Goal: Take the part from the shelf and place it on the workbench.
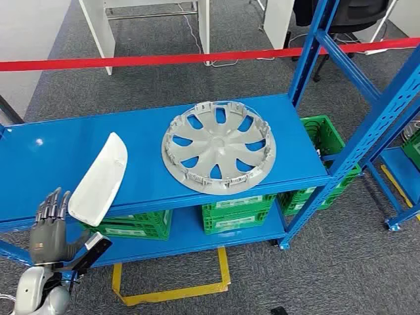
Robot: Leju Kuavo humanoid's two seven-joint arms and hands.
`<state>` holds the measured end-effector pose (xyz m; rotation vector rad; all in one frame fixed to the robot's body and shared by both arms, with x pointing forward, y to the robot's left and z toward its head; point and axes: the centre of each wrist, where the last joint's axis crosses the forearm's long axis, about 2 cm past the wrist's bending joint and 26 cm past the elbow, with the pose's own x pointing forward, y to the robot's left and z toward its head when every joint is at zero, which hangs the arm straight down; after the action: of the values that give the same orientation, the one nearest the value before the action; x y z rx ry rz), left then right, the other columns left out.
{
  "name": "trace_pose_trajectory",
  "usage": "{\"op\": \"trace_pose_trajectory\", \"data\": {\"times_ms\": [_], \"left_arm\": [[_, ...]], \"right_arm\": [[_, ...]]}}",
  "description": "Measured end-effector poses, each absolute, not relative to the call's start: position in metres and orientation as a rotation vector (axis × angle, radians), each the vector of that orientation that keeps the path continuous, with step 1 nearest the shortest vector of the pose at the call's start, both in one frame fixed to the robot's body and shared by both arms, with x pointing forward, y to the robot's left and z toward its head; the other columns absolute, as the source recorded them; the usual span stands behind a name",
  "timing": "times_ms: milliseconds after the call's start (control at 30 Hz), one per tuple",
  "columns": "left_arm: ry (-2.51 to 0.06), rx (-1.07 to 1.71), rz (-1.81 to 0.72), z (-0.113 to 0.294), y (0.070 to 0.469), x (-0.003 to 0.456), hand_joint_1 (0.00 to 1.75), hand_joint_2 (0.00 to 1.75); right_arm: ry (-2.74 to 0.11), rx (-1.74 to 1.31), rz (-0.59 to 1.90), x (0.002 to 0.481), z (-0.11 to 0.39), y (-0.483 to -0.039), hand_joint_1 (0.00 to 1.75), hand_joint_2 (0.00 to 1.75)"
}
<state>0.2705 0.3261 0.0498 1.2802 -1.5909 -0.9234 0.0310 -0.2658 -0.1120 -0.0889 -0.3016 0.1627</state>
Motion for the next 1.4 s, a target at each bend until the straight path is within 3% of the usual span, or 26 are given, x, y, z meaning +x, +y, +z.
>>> {"op": "trace_pose_trajectory", "data": {"times_ms": [1067,1100,1233,1400], "left_arm": [[-1.636,1.224,-1.046,0.048,0.301,0.284,0.0,1.75],[-1.637,1.223,-1.047,0.048,0.301,0.284,0.05,1.75],[-1.638,1.22,-1.05,0.048,0.3,0.284,1.73,1.75],[-1.636,1.213,-1.053,0.048,0.298,0.284,1.75,1.75]], "right_arm": [[-0.303,-0.082,0.185,0.034,-0.112,-0.266,0.0,0.0],[-0.303,-0.082,0.185,0.034,-0.112,-0.266,0.0,0.0],[-0.303,-0.082,0.185,0.034,-0.112,-0.266,0.0,0.0],[-0.306,-0.077,0.185,0.035,-0.112,-0.266,0.0,0.0]]}}
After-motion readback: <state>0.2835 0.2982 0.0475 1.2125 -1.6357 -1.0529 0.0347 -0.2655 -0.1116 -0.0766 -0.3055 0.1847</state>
